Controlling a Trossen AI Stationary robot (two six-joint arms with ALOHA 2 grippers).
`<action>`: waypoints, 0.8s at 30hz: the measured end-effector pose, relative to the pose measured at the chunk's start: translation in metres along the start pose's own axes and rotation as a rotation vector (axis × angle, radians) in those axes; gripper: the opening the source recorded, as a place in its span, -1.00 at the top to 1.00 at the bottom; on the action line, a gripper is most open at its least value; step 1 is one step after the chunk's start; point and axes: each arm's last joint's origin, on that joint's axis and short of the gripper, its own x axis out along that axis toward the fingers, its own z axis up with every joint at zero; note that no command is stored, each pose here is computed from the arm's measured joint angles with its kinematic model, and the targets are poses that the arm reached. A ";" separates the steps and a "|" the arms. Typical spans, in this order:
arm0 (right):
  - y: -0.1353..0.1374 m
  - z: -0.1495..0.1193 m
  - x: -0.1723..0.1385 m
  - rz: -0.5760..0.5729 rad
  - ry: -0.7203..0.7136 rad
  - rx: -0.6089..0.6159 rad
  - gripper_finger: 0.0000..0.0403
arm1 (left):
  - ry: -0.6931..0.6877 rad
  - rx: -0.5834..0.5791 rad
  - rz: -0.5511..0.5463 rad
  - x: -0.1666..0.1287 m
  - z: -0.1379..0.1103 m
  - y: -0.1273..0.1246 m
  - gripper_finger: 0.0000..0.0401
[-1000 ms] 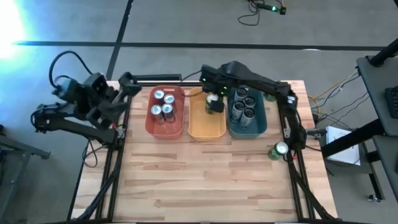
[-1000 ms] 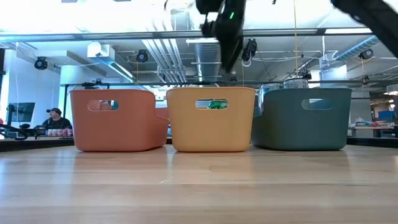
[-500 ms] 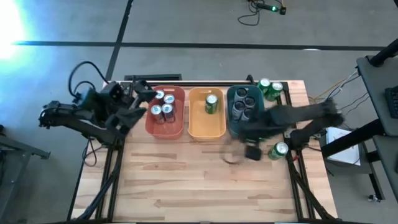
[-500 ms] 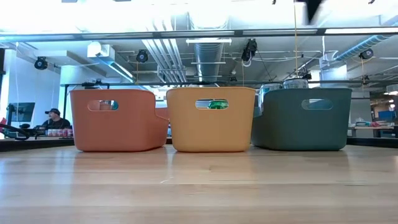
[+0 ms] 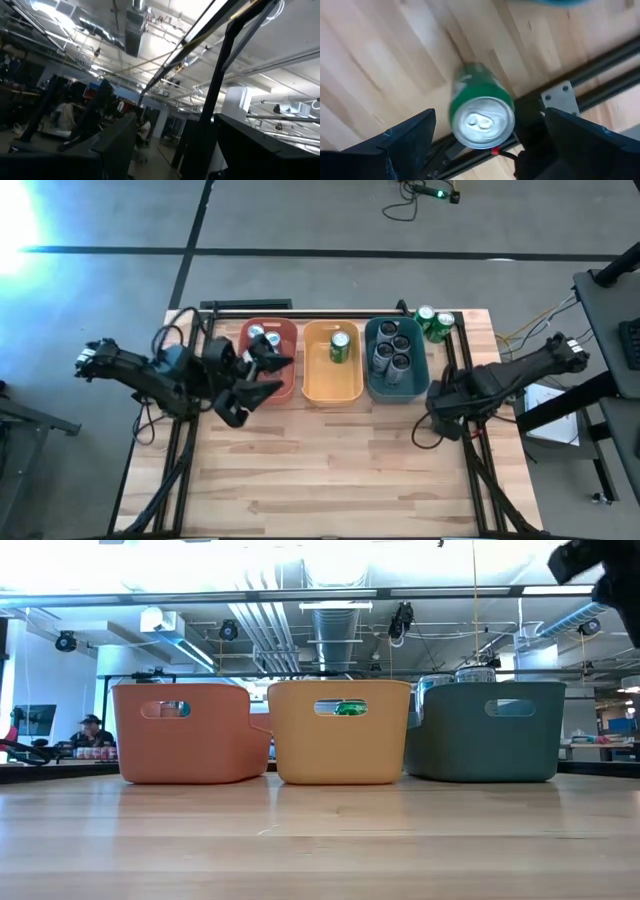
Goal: Sort soda cans
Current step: Put the green soda can into the yellow bin
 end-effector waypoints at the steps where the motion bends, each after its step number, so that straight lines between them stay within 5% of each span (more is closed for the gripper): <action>1: -0.002 0.000 0.004 -0.003 0.012 0.011 -0.84 | 0.007 0.000 0.000 0.003 -0.003 0.000 -0.25; 11: -0.006 0.000 0.039 -0.004 0.118 -0.033 -0.84 | 0.055 0.027 0.022 0.025 -0.026 0.001 -0.25; 24: 0.004 0.009 0.068 0.035 0.223 -0.036 -0.67 | 0.222 0.041 0.070 0.039 0.005 -0.011 -0.25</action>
